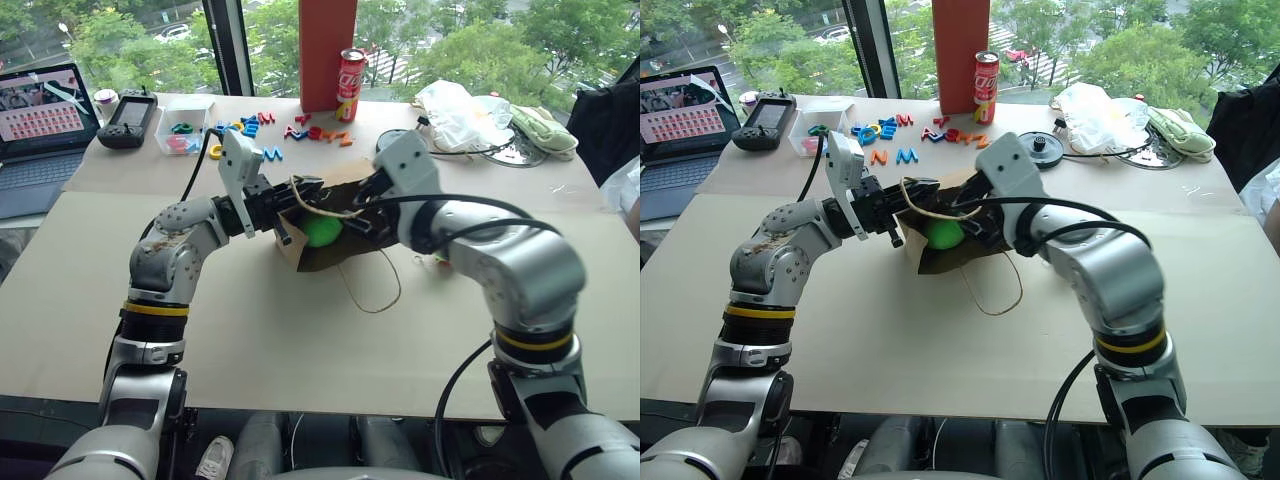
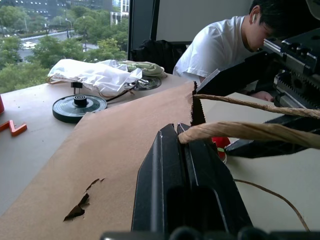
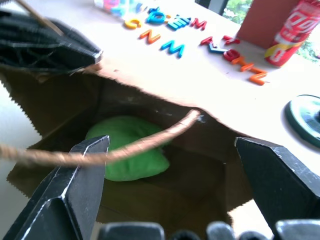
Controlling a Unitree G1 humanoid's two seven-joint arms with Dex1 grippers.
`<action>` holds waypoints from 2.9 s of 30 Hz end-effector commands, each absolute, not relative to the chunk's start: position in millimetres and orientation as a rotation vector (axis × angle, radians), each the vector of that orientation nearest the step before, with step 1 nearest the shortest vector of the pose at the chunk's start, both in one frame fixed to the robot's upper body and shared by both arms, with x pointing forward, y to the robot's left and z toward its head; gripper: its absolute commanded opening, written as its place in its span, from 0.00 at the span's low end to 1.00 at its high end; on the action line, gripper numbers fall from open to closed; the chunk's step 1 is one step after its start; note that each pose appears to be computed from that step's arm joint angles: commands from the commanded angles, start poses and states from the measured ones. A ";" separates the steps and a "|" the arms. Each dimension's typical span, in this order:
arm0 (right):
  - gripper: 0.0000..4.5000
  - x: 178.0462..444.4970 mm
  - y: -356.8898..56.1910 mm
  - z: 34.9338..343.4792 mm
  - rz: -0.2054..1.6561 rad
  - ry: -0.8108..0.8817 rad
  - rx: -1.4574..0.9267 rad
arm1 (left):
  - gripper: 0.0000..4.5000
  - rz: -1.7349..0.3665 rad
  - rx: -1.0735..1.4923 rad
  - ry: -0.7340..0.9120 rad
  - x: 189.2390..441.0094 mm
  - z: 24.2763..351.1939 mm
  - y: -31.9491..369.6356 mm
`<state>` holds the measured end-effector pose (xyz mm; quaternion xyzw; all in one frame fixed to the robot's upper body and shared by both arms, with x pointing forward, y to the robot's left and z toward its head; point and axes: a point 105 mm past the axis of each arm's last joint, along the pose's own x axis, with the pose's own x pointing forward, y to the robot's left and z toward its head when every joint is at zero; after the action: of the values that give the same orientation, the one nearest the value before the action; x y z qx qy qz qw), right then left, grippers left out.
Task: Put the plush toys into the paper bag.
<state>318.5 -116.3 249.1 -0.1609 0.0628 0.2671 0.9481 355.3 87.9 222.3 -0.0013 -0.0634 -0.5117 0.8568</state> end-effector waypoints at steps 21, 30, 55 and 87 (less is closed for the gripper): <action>0.99 347.0 -216.0 130.2 -0.193 0.394 -0.121 | 0.00 -1.079 0.023 -0.184 352.2 232.8 86.1; 0.76 360.0 -219.6 123.4 -0.228 0.344 -0.096 | 0.00 -1.078 0.026 -0.182 352.2 232.3 86.2; 0.15 301.8 -182.1 221.8 0.394 0.130 -0.254 | 0.00 -1.080 0.022 -0.168 350.6 229.1 87.9; 0.15 294.9 -113.1 203.2 0.658 0.272 -0.167 | 0.00 -1.079 0.015 -0.170 353.5 232.9 87.4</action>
<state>278.8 -119.5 199.1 -0.0958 0.1455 0.3543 0.9187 355.5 90.7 216.5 -0.0059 -0.0548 -0.5070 0.8602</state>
